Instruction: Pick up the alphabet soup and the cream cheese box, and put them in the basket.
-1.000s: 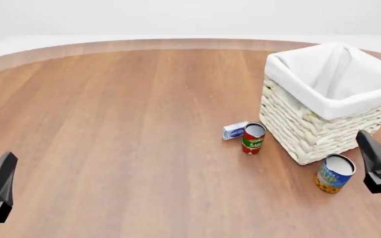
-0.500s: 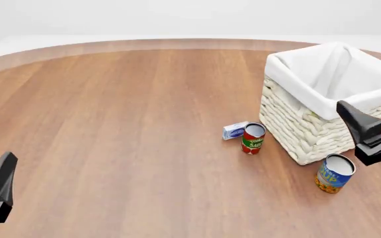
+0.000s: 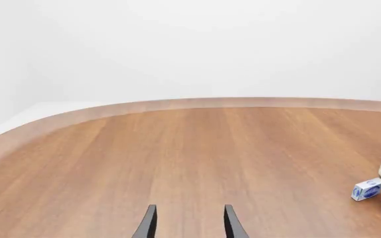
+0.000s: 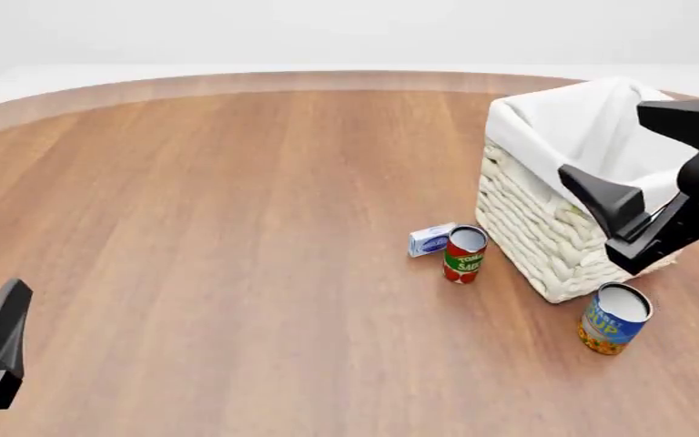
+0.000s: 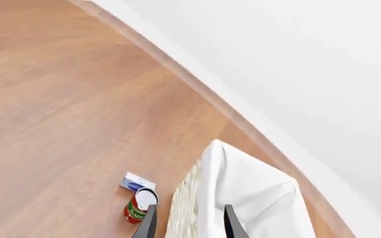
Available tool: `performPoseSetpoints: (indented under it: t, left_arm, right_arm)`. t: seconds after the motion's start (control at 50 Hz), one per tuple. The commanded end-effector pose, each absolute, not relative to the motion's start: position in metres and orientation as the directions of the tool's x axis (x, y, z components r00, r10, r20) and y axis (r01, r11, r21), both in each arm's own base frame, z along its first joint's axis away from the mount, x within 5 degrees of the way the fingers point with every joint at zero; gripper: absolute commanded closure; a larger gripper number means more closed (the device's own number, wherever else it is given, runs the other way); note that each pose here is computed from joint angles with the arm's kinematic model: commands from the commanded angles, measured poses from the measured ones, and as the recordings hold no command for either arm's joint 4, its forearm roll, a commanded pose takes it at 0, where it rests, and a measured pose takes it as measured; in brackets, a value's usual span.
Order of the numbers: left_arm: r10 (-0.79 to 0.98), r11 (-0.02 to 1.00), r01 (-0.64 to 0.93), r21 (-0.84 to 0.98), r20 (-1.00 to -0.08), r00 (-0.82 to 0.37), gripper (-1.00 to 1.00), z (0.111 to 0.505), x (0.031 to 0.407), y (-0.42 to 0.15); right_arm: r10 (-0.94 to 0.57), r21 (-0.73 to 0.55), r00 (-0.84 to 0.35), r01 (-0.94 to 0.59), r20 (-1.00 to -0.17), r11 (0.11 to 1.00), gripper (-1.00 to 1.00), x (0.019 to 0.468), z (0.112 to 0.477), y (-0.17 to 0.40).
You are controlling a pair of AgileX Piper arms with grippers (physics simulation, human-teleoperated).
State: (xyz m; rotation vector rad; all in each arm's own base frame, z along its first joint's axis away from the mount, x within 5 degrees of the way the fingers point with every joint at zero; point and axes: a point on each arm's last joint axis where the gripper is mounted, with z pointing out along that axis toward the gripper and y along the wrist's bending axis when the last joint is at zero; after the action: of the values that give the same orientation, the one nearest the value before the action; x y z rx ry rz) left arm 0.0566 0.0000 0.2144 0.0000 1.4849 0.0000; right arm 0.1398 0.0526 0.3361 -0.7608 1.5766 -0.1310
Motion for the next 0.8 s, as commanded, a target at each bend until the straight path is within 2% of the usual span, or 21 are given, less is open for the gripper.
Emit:
performPoseSetpoints:
  t: [0.02,0.38,0.66,0.8]
  left_arm:
    - [0.0,1.0,0.0,0.0,-0.996,0.086,-1.0,0.214,0.057,0.0]
    - [0.0,1.0,0.0,0.0,-0.996,0.086,-1.0,0.214,0.057,0.0]
    - [0.0,1.0,0.0,0.0,-0.996,0.086,-1.0,0.214,0.057,0.0]
    - [0.0,1.0,0.0,0.0,-0.996,0.086,-1.0,0.214,0.057,0.0]
  right_arm:
    - [-0.586,-0.551,0.073,-0.45,-0.807,0.703,-1.0,0.148,0.34,0.067]
    - [-0.631,-0.589,0.109,-0.507,-0.768,0.629,-1.0,0.155,0.353,0.082]
    - [-0.676,-0.619,0.142,-0.567,-0.723,0.543,-1.0,0.159,0.352,0.097]
    - [-0.718,-0.653,0.161,-0.582,-0.677,0.484,-1.0,0.163,0.338,0.102]
